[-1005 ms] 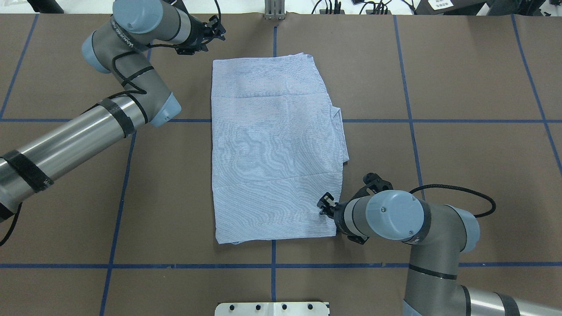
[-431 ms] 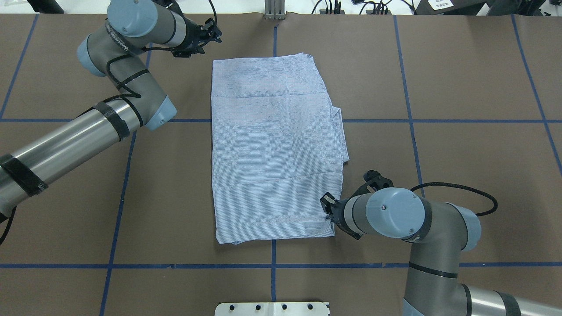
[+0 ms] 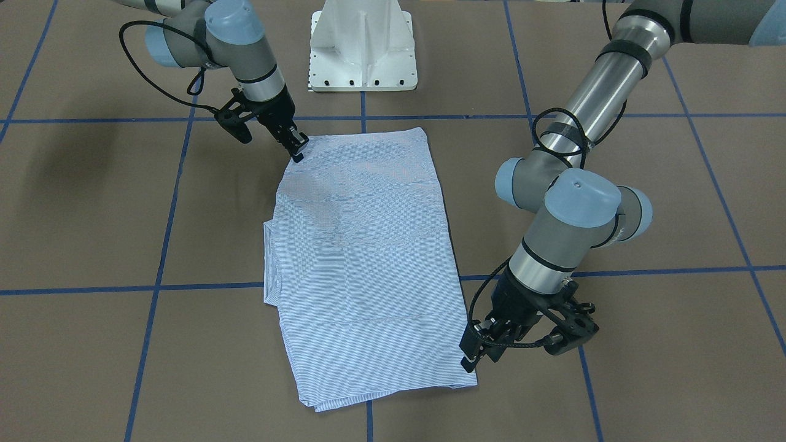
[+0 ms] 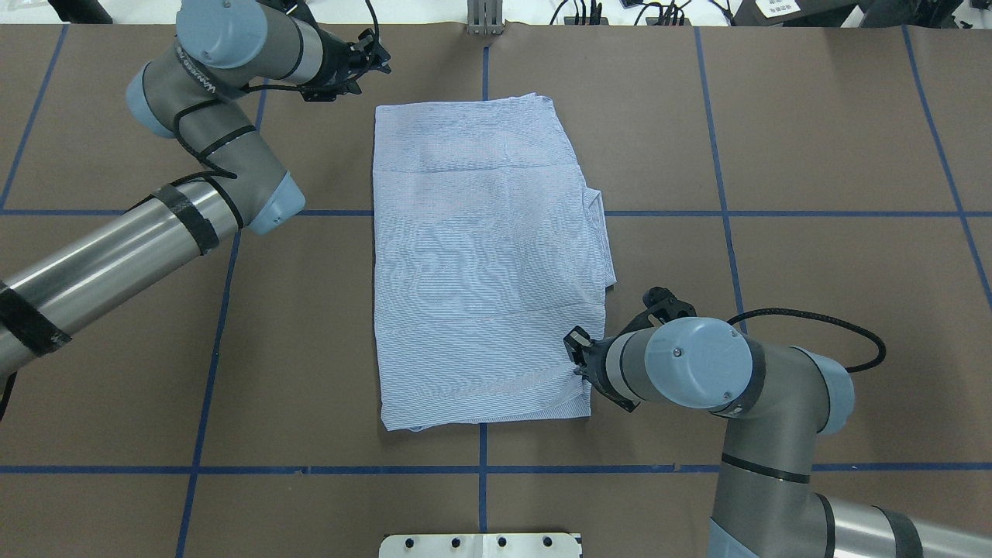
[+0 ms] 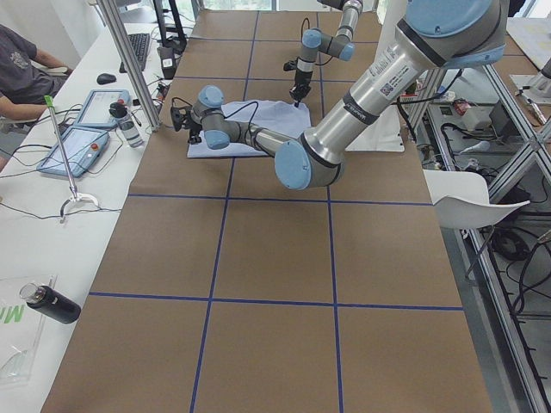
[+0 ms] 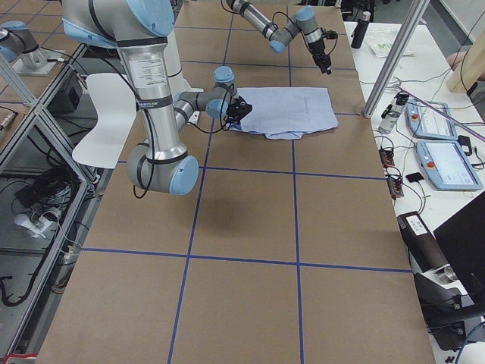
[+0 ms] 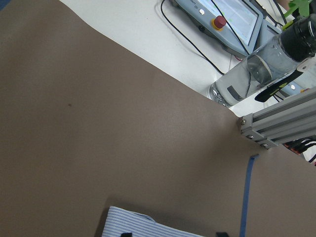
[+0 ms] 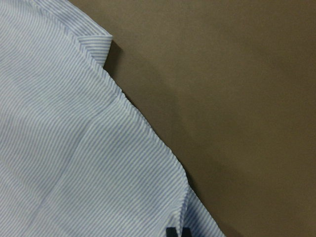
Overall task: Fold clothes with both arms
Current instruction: 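Move the right gripper to the bundle's near corner while the left arm lowers, then grasp the near corners of the bundle with both grippers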
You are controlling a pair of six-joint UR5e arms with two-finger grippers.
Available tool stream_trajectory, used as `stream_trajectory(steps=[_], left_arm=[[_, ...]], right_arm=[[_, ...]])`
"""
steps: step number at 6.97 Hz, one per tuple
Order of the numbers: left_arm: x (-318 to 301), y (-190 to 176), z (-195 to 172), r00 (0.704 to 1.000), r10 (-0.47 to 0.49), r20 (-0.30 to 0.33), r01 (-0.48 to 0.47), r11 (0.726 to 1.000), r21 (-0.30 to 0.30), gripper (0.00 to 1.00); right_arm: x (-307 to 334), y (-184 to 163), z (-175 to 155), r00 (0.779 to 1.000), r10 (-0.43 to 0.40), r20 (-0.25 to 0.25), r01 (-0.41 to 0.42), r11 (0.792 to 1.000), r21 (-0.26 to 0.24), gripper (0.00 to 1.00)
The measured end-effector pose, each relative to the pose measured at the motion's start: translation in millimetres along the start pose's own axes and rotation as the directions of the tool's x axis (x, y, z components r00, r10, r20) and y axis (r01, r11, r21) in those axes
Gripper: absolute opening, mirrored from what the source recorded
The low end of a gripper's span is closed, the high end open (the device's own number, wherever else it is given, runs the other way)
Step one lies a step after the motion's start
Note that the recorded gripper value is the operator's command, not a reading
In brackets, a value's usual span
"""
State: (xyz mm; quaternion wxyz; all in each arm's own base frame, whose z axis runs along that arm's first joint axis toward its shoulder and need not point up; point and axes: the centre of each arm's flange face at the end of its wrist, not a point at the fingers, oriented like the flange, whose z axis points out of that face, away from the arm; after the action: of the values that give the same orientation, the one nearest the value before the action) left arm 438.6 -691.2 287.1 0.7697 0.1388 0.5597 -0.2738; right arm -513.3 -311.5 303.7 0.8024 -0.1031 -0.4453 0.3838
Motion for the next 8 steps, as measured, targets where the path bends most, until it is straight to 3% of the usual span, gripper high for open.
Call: stream_trajectory(steps=[2, 3, 5, 8], left_arm=[[-10, 20, -29, 0.998, -0.064, -0.019, 0.063, 0.997, -0.055, 0.67], [-24, 49, -50, 0.992, -0.127, -0.025, 0.124, 0.987, -0.098, 0.69], [-51, 141, -103, 0.98, -0.198, 0.004, 0.195, 0.964, -0.182, 0.71], [-72, 258, -129, 0.959, -0.271, 0.082, 0.283, 0.931, -0.232, 0.72]], right_arm=[[-1, 1, -7, 1.0, 0.002, -0.009, -0.002, 1.0, 0.006, 0.0], [-1, 1, -8, 1.0, 0.002, -0.01, -0.002, 1.0, 0.006, 0.0], [0, 1, -13, 1.0, 0.001, -0.008, -0.001, 1.0, -0.002, 0.0], [1, 1, -14, 1.0, 0.0, -0.009, 0.0, 1.0, -0.004, 0.0]])
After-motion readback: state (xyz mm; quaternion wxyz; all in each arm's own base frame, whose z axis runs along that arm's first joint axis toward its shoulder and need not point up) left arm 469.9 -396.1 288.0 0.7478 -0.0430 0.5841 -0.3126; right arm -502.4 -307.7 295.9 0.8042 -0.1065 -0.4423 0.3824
